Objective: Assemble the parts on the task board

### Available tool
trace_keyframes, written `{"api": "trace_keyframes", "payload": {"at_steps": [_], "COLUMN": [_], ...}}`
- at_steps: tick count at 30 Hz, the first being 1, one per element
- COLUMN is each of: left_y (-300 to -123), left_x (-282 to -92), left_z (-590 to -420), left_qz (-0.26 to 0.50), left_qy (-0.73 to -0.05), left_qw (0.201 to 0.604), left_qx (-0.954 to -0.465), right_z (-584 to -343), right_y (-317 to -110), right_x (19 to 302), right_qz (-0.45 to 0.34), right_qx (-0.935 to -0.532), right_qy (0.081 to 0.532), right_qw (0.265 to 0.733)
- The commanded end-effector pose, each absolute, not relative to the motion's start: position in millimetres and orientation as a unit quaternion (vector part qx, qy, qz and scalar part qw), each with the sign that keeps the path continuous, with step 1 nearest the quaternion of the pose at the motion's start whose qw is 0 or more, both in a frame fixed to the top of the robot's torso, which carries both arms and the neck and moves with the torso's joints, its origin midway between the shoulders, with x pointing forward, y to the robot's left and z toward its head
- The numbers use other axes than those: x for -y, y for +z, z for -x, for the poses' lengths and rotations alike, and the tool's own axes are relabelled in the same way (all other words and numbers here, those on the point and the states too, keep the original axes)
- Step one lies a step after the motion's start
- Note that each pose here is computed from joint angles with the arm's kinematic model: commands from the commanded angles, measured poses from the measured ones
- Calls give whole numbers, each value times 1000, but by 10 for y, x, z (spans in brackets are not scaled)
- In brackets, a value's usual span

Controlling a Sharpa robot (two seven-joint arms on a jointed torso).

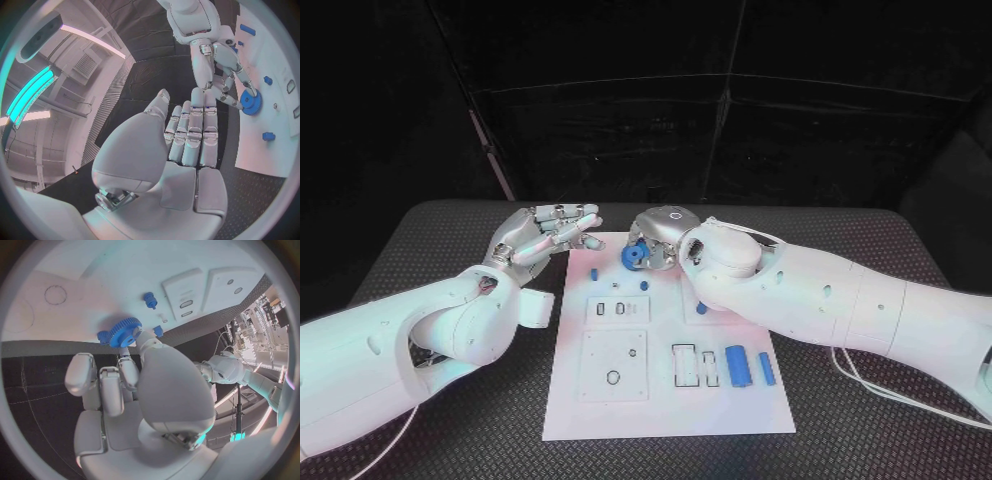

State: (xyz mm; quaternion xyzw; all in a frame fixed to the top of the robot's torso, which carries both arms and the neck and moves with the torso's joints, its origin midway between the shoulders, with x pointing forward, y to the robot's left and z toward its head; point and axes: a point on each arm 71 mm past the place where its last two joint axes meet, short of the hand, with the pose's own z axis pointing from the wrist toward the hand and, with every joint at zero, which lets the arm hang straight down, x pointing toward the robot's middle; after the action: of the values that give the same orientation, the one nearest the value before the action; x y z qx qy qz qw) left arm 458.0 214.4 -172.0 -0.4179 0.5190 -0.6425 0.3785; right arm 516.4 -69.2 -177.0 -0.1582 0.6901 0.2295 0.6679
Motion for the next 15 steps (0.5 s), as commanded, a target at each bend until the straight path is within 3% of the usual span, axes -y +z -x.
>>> {"api": "trace_keyframes", "payload": {"at_steps": [1, 15], "left_y": [-1707, -1712], "left_x": [-2128, -2130], "left_z": [-4581, -4586], "left_qz": [413, 414], "left_qy": [-647, -646], "left_qw": [375, 374], "left_qx": [-520, -521], "right_z": [-5162, -5174], "right_y": [-1800, -1827], "right_x": [689, 706], "right_qz": [170, 171], "right_qx": [-697, -702], "right_qy": [212, 200], "right_qw": [664, 662]}}
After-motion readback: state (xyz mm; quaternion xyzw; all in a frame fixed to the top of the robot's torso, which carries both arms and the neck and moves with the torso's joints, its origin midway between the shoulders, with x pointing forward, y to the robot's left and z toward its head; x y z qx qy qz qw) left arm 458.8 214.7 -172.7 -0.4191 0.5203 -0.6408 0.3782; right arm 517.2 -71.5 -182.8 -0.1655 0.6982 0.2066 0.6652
